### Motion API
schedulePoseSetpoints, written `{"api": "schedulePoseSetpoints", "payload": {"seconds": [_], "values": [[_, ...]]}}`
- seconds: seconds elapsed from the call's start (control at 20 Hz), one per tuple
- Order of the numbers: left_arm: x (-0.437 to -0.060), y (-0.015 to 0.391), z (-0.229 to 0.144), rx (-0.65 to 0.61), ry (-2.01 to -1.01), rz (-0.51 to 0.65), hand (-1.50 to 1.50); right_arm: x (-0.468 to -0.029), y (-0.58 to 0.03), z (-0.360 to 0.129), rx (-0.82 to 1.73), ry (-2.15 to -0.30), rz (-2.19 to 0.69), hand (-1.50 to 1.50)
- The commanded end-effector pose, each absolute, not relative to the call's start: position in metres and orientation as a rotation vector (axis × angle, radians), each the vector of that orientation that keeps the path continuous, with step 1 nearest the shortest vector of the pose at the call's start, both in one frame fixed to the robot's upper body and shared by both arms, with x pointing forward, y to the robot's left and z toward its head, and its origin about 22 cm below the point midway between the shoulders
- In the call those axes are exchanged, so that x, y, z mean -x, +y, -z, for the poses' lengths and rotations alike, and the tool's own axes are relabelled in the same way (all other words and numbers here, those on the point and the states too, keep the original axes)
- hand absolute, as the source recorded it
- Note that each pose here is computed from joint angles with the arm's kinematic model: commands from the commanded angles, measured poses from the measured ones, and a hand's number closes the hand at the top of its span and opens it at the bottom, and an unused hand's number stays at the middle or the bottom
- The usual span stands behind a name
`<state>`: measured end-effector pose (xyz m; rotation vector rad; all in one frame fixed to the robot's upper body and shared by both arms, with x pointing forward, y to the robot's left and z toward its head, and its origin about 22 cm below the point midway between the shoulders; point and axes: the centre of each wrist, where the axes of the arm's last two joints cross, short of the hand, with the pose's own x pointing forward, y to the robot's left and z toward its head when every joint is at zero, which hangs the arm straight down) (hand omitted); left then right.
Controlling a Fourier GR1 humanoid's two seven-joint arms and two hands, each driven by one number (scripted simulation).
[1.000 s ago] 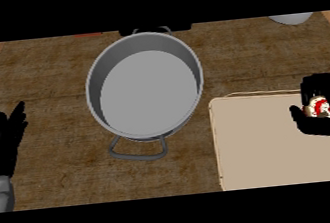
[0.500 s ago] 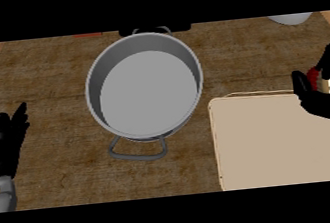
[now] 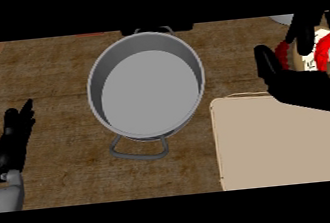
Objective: Pick the cupcake from the tray and place it in the pot
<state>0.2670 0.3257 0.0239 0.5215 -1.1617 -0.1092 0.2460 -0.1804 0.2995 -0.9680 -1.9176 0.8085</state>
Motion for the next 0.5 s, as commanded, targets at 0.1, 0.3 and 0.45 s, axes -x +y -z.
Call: {"api": "schedulePoseSetpoints", "payload": {"seconds": [0.1, 0.3, 0.45], "values": [[-0.251, 0.322, -0.022, -0.503, -1.16, 0.118, 0.0, -0.271, -0.115, -0.317, 0.916, -1.827, -0.863, 1.5], [-0.264, 0.329, -0.03, -0.507, -1.173, 0.104, 0.0, -0.282, -0.076, -0.334, 0.862, -1.785, -0.886, 1.5], [-0.277, 0.339, -0.034, -0.51, -1.173, 0.096, 0.0, -0.306, -0.055, -0.31, 0.831, -1.76, -0.927, 1.5]]}}
